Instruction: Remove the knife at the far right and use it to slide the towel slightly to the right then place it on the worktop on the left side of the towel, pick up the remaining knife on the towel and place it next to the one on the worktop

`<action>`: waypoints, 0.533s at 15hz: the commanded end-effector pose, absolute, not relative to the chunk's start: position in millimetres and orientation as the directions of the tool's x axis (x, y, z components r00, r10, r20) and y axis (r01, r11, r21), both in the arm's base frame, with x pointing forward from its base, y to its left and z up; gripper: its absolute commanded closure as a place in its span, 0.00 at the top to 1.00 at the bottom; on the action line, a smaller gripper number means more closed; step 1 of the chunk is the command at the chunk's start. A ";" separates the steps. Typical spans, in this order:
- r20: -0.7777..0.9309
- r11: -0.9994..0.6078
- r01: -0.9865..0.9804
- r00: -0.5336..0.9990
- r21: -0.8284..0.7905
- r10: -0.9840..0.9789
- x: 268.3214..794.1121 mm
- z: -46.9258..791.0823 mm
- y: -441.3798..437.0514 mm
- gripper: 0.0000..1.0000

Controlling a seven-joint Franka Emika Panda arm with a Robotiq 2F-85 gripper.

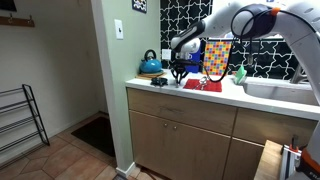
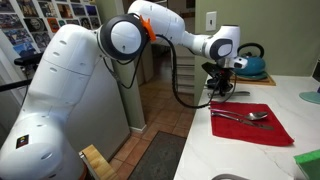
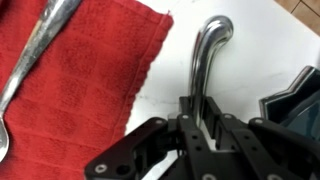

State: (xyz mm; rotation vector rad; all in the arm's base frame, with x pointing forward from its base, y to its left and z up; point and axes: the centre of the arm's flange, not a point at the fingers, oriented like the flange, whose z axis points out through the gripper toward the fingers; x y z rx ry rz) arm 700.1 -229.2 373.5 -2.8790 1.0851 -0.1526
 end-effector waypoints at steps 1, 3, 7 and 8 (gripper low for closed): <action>0.102 -0.772 -0.624 0.766 -0.122 -0.635 715.6 363.0 -235.8 0.05; 0.119 -0.784 -0.611 0.775 -0.109 -0.620 718.0 358.3 -237.9 0.05; 0.136 -0.810 -0.580 0.798 -0.088 -0.587 718.0 354.3 -242.5 0.05; 0.135 -0.817 -0.570 0.806 -0.083 -0.576 717.4 354.4 -243.1 0.05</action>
